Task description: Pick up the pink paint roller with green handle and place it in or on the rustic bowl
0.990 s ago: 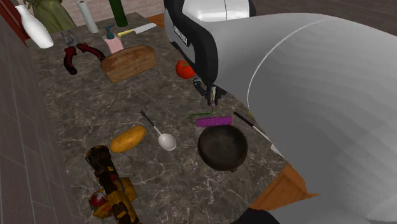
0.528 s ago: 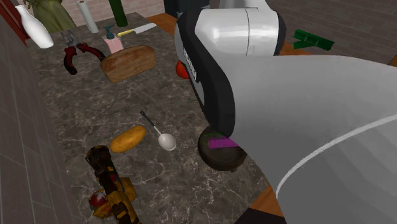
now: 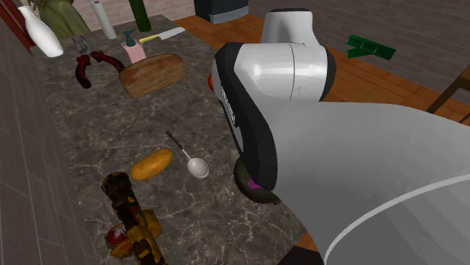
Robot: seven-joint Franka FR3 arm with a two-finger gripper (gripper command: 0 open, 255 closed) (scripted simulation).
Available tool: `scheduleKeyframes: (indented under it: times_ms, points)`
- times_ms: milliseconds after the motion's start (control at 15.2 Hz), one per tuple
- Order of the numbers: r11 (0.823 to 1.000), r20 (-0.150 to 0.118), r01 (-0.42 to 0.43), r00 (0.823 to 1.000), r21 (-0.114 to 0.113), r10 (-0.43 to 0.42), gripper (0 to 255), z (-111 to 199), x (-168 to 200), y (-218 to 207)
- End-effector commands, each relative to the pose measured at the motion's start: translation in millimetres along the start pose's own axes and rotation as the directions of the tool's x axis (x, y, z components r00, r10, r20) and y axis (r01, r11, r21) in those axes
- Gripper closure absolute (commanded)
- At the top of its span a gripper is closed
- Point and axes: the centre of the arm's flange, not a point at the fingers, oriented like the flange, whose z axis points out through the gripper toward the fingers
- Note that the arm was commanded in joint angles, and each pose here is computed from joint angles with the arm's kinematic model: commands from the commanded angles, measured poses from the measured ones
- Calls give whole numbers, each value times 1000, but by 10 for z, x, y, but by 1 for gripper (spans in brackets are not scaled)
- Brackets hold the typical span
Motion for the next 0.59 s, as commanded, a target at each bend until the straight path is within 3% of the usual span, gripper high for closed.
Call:
scheduleKeyframes:
  times_ms: [0,330,528]
  points:
    - [1000,0,0,1000,0,0,255,109,16,3]
    - [1000,0,0,1000,0,0,255,371,57,3]
    - [1000,0,0,1000,0,0,255,371,57,3]
